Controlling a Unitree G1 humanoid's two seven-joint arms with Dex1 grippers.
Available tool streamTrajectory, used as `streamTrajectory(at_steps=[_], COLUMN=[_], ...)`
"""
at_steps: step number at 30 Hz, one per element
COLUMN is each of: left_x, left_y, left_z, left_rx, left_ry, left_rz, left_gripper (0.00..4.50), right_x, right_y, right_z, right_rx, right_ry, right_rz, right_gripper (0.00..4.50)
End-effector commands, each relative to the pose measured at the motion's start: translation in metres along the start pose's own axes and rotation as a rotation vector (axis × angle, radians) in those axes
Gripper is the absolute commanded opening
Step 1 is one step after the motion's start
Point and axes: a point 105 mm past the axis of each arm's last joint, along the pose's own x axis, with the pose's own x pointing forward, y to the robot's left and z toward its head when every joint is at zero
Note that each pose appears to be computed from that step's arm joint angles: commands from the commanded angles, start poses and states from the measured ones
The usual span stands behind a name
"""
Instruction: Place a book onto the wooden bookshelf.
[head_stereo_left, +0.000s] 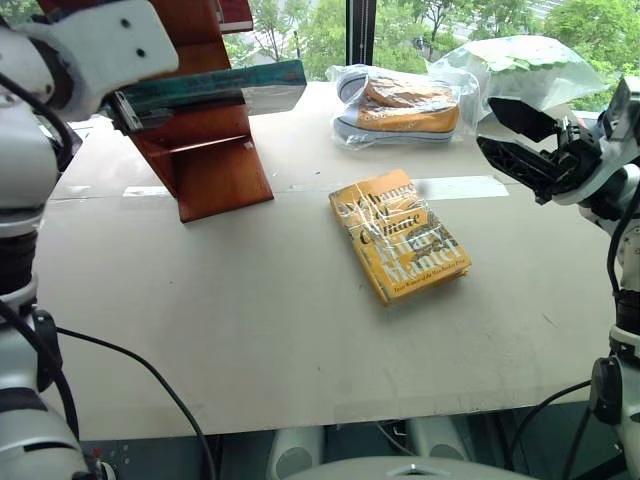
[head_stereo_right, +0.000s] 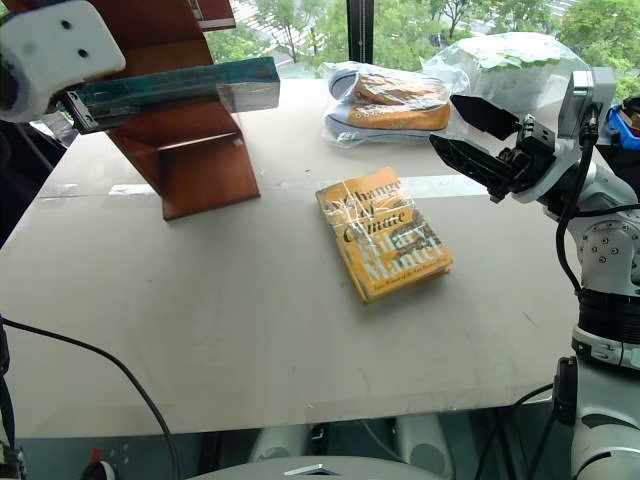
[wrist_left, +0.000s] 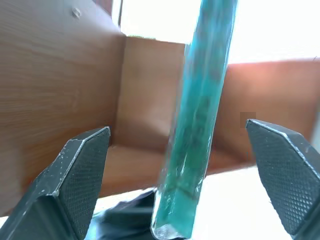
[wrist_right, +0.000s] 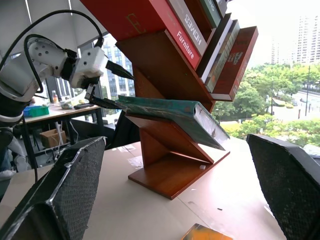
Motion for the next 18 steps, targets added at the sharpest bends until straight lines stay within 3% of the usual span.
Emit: streamTrajectory(at_steps=[1,6,9,11,14,18], left_x=[-0.032,-0.027,0.0,0.013,0.008,-0.008], left_y=[0.003,-0.045,-0.102,-0.156,-0.229,-0.287], left_z=[0.031,0.057,0.031,0.001,-0.03,-0.045], left_rx=[-0.156,-0.446,-0.632,-0.734,-0.857,-0.913], left_ry=[-0.218,-0.454,-0.404,-0.35,-0.309,-0.27], left_rz=[-0.015,-0.164,-0.206,-0.228,-0.243,-0.265], left_gripper=[4.46,4.46,4.46,4.46,4.46,4.46], right_x=[-0.01,-0.037,-0.062,-0.086,-0.121,-0.149], right_y=[0.002,0.0,0.001,0.004,0.011,0.014], right_z=[0.004,-0.022,-0.052,-0.079,-0.111,-0.136], right_rx=[-0.052,-0.07,-0.079,-0.064,-0.069,-0.097], right_ry=[0.02,0.138,0.25,0.336,0.439,0.52], right_rz=[-0.019,-0.1,-0.179,-0.256,-0.351,-0.422], right_gripper=[4.5,4.5,4.5,4.5,4.5,4.5])
